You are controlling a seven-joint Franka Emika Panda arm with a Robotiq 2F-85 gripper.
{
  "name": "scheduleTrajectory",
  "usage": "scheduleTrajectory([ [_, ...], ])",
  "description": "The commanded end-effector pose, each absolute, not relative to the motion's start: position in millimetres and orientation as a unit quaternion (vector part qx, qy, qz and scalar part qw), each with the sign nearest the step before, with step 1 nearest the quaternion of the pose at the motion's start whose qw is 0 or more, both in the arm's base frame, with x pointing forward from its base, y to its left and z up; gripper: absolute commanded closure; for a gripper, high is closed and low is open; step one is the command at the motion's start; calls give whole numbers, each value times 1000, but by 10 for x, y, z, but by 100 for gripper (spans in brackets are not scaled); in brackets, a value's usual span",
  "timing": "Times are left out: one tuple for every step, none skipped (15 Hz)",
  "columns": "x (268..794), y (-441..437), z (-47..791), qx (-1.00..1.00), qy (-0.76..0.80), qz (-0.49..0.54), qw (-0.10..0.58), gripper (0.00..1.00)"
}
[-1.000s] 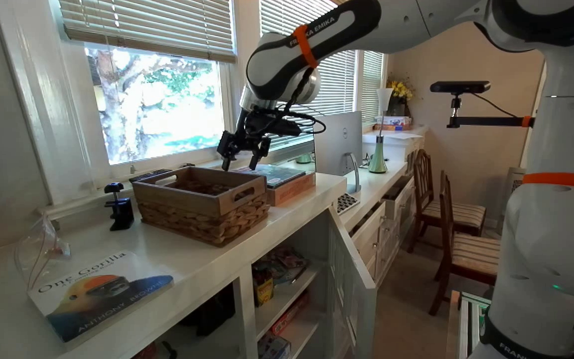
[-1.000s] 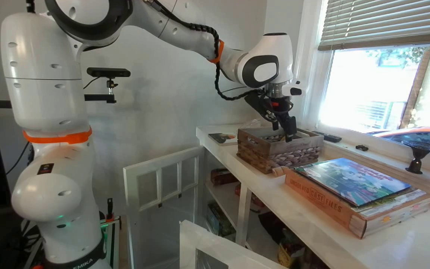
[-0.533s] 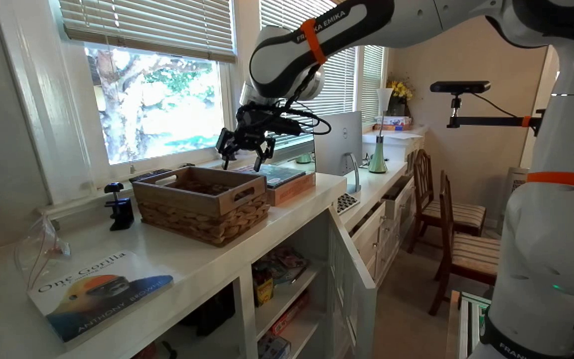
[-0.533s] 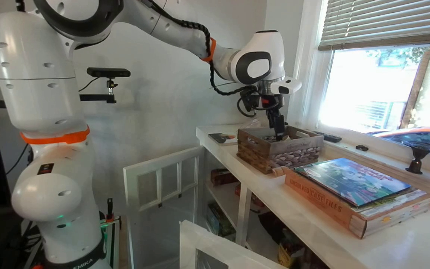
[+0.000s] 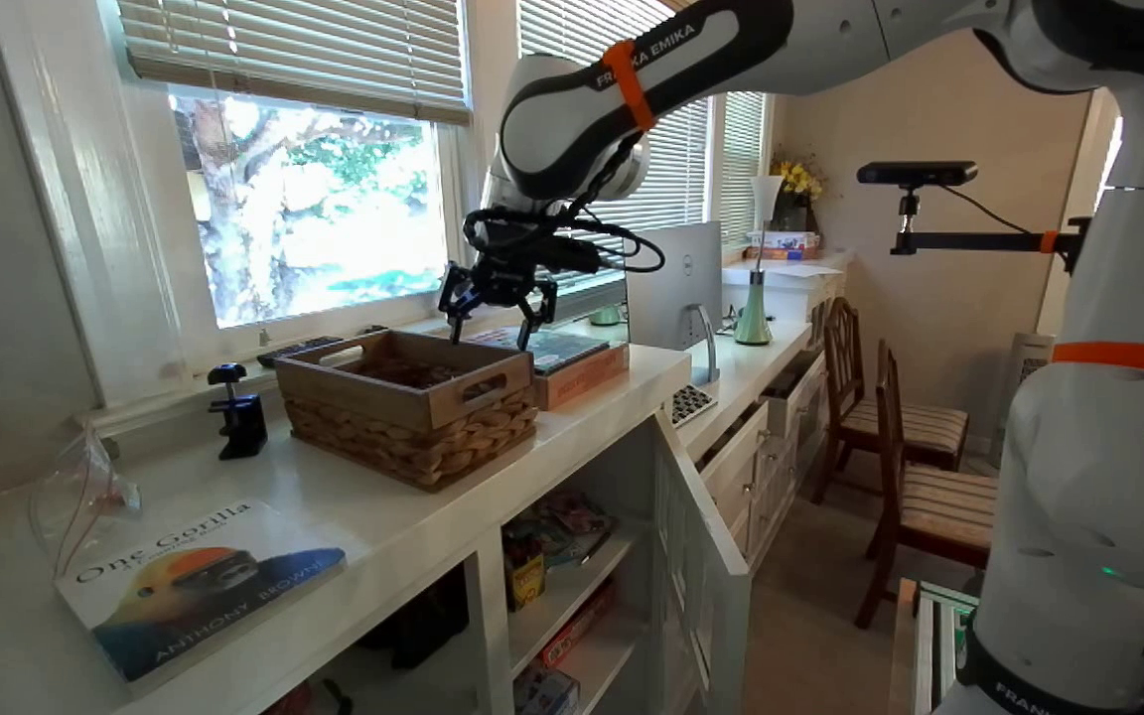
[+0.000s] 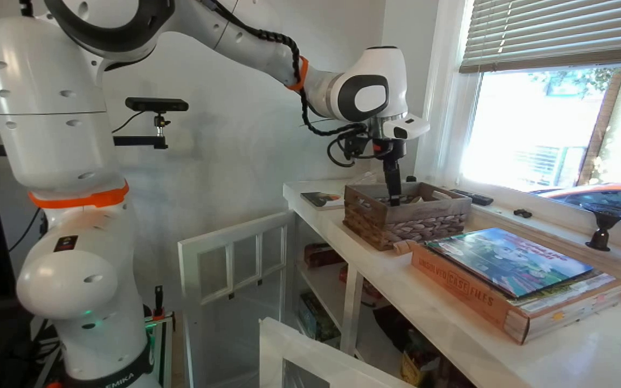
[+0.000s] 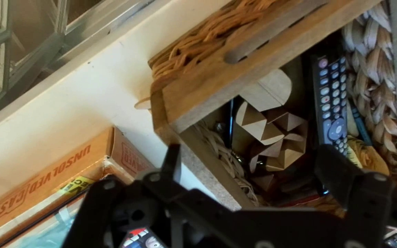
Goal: Put the basket on top of the box.
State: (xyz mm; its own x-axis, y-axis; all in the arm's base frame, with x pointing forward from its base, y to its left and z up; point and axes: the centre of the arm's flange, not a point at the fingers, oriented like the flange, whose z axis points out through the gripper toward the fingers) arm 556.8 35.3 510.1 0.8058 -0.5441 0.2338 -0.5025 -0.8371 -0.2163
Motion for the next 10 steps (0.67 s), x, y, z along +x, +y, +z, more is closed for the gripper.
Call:
scheduleTrajectory([
  [5402, 384, 5113, -943, 301, -129, 62, 0],
  [5377, 393, 5133, -942, 304, -126, 62, 0],
  [5352, 406, 5151, -942, 307, -120, 62, 0],
  [5323, 412, 5155, -942, 310, -111, 61, 0],
  [5292, 415, 5144, -942, 313, -102, 58, 0],
  [5263, 421, 5147, -943, 316, -94, 55, 0],
  [5235, 423, 5142, -942, 319, -87, 51, 0],
  [5212, 420, 5131, -942, 321, -80, 48, 0],
  [5196, 414, 5109, -943, 322, -75, 47, 0],
  [5193, 388, 5069, -944, 319, -74, 40, 0],
])
